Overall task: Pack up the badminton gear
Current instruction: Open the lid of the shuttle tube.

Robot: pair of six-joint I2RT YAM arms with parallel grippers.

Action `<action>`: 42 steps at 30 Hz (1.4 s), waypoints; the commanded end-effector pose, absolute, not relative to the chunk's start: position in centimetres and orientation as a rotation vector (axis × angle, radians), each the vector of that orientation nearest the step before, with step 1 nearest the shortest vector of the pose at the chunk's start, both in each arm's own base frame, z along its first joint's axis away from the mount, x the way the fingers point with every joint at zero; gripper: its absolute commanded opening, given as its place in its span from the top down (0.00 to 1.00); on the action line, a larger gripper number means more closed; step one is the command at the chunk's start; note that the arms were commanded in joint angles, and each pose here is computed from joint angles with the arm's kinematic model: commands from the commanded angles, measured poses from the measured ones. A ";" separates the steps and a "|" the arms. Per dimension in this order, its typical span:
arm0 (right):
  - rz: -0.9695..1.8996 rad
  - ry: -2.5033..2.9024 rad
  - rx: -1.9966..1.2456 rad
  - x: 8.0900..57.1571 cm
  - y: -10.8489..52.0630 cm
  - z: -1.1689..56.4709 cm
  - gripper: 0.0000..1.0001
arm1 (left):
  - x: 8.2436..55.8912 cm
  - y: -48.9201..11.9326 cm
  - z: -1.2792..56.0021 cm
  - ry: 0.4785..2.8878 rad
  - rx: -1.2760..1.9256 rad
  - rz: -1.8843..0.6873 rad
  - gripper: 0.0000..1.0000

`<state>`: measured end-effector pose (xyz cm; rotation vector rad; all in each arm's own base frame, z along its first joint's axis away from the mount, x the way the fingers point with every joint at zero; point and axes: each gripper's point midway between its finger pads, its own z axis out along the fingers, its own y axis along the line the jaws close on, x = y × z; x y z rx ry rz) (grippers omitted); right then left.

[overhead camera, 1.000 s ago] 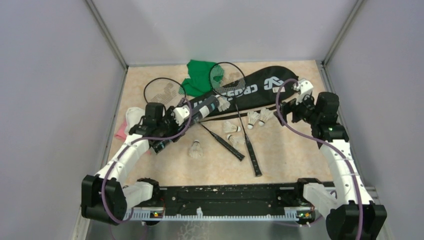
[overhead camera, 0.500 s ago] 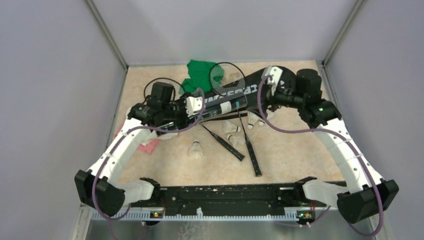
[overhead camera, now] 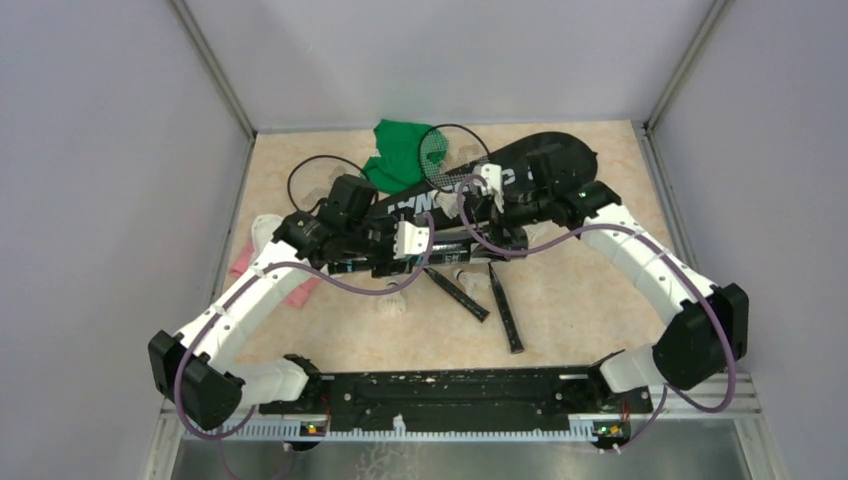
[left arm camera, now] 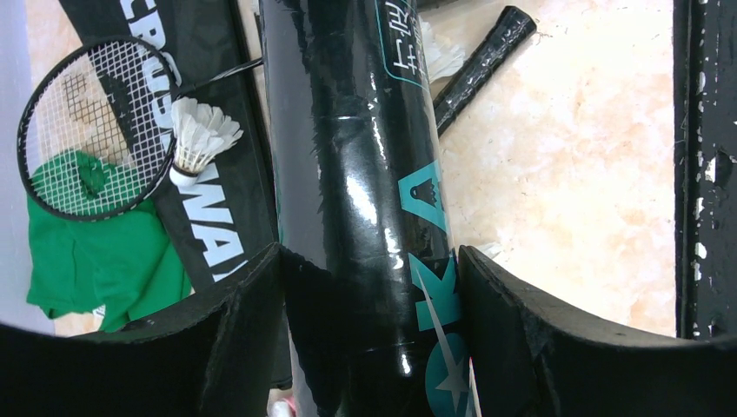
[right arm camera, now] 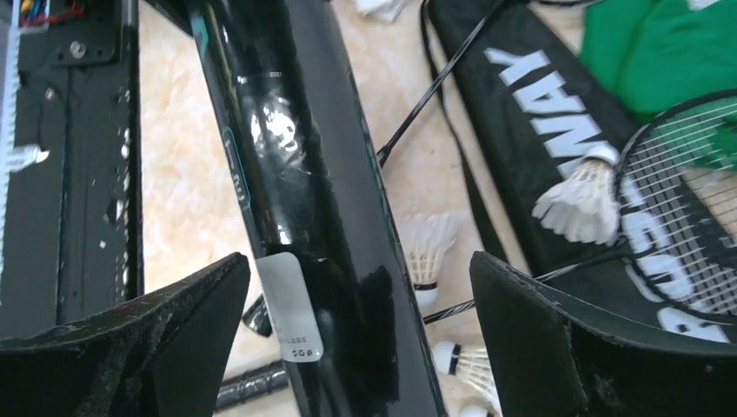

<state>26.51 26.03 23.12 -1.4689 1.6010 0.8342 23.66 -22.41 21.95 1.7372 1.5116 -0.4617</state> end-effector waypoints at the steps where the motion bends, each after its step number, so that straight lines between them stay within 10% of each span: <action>1: 0.904 1.535 -1.597 25.2 26.8 22.6 0.04 | 23.5 -24.0 22.3 1.367 1.778 -0.484 1.00; 15: 0.977 1.685 -1.669 24.4 27.5 16.7 0.08 | 24.2 -24.8 21.9 1.321 1.762 -0.441 1.00; 25: 0.876 1.756 -1.605 25.6 27.0 15.8 0.52 | 24.0 -25.1 22.6 1.334 1.707 -0.467 0.99; 36: 0.769 1.688 -1.291 27.4 22.6 20.8 0.75 | 25.3 -24.2 28.0 1.345 1.465 -0.393 0.12; 42: 0.666 1.656 -1.100 28.0 19.3 23.5 0.77 | 27.2 -23.8 34.2 1.353 1.220 -0.398 0.01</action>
